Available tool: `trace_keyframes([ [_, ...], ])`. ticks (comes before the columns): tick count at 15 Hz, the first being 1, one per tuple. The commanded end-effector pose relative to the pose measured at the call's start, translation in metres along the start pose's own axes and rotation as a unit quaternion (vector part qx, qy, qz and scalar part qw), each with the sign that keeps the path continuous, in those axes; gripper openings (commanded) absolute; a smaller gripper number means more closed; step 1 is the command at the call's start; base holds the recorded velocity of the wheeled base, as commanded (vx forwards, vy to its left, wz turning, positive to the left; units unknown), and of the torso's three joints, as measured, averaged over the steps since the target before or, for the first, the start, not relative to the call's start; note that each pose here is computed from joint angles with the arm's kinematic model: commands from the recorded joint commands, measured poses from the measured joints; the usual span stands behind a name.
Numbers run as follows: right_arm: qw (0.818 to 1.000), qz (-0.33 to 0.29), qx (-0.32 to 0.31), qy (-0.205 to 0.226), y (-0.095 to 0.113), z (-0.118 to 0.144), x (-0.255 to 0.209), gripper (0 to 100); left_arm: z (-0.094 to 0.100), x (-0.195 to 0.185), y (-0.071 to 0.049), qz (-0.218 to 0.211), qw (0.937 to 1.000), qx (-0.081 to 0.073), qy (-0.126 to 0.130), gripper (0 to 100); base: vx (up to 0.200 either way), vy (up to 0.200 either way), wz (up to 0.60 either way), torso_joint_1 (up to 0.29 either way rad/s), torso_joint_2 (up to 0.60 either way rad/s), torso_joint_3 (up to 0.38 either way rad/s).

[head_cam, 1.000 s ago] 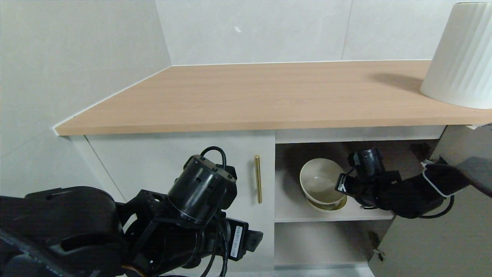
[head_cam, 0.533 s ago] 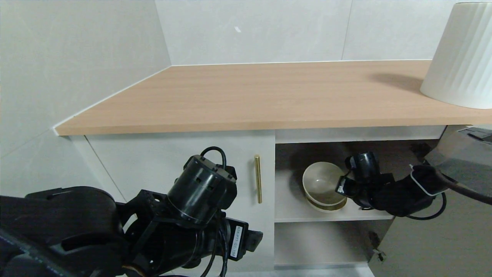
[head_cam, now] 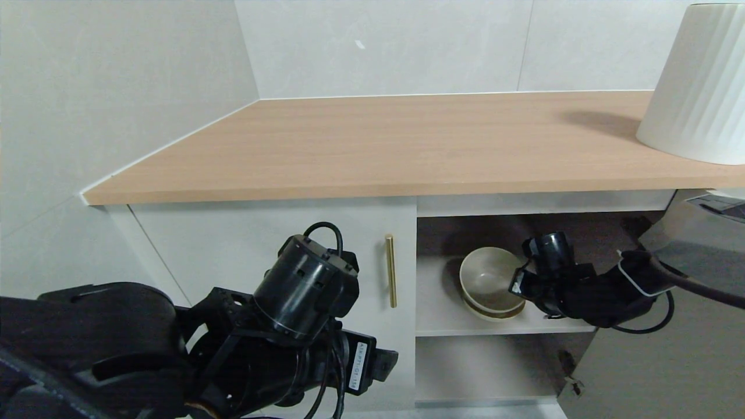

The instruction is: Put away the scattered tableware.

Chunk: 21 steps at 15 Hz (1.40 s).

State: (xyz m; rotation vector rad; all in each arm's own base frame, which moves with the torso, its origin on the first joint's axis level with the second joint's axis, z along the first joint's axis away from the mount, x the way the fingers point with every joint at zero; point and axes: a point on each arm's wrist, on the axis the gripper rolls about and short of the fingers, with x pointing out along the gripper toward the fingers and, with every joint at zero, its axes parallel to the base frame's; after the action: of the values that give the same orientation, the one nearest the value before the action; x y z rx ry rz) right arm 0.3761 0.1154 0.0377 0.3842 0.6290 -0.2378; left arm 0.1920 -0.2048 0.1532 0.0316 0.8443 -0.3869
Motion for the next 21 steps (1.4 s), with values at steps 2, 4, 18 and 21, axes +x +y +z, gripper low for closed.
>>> trace_keyframes([
  [2,1.0,0.001,-0.001,0.001,0.001,0.0,0.0,0,0.0,-0.001,0.0,-0.001,1.0,-0.001,-0.002,100,0.0,0.0,0.0,0.0,0.0,0.0],
  [4,1.0,0.001,-0.002,0.002,0.001,-0.001,-0.001,100,0.001,-0.002,0.0,-0.001,1.0,-0.001,-0.002,100,0.0,0.0,0.0,0.0,0.0,0.0],
  [18,0.982,0.118,-0.128,0.069,-0.028,-0.01,-0.148,100,0.004,-0.095,0.029,-0.038,0.9927,-0.018,-0.113,100,0.0,0.0,0.0,0.0,0.0,0.0],
  [21,0.974,0.165,-0.143,0.063,-0.034,-0.006,-0.203,100,-0.003,-0.106,0.052,-0.008,0.9913,-0.006,-0.131,100,0.0,0.0,0.0,0.0,0.0,0.0],
])
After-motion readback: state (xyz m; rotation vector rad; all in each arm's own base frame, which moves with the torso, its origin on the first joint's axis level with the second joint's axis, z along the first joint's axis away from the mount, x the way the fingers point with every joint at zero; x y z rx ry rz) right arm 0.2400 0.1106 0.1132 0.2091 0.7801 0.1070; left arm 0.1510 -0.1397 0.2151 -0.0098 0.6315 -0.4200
